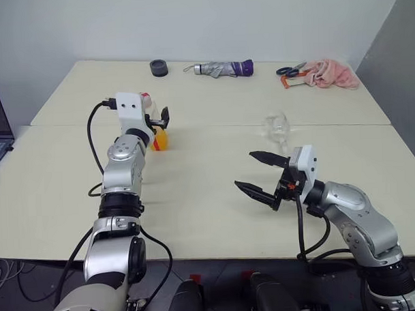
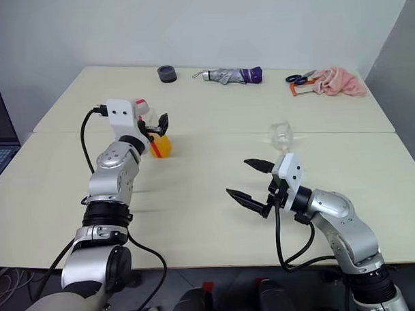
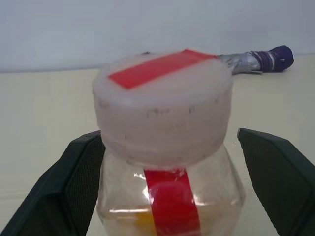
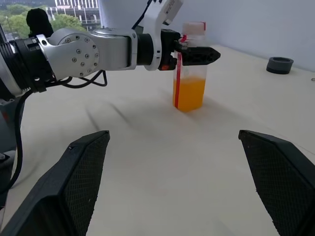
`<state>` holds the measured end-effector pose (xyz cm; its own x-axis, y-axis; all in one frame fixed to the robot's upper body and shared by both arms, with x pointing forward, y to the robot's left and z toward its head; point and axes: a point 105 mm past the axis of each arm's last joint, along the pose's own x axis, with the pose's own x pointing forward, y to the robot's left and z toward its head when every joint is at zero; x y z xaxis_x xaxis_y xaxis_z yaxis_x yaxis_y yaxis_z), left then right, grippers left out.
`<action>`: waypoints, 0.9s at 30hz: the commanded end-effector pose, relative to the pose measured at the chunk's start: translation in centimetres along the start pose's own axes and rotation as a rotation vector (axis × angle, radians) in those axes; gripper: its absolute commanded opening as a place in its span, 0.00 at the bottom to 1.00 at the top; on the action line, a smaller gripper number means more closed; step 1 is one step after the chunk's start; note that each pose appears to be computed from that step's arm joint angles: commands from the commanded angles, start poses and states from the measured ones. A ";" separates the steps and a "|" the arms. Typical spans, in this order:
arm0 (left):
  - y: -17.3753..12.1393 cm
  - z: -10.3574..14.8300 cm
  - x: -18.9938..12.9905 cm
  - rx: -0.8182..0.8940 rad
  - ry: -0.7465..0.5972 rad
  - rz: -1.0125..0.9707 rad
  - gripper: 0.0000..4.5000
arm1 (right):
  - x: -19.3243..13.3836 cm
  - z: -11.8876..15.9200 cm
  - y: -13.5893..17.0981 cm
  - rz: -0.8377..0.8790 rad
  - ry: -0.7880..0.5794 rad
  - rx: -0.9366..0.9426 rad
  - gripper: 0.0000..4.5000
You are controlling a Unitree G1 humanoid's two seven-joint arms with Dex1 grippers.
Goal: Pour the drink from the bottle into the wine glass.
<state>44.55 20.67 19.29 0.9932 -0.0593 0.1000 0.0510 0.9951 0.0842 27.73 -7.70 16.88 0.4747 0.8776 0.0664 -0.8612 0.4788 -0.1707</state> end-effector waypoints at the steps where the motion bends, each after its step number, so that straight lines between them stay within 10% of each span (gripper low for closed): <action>1: 0.4 1.6 0.3 0.017 -0.044 0.018 0.99 | 0.0 1.3 -0.2 -0.004 -0.036 -0.028 1.00; 5: 0.6 1.5 0.4 0.025 -0.030 0.028 0.99 | 0.0 1.3 -0.3 -0.008 -0.037 -0.025 1.00; 14: 0.5 1.9 0.4 0.026 -0.050 0.021 0.42 | 0.1 1.4 -0.5 -0.013 -0.042 -0.021 1.00; 27: -6.1 2.6 -2.3 0.006 -0.104 -0.399 0.41 | -1.6 0.9 -1.5 -0.119 0.009 -0.076 1.00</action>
<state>42.76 16.84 18.77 0.9423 -0.3222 0.0908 0.3102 0.9424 0.1252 28.45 -9.36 16.68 0.5631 0.8249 0.0503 -0.8078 0.5622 -0.1772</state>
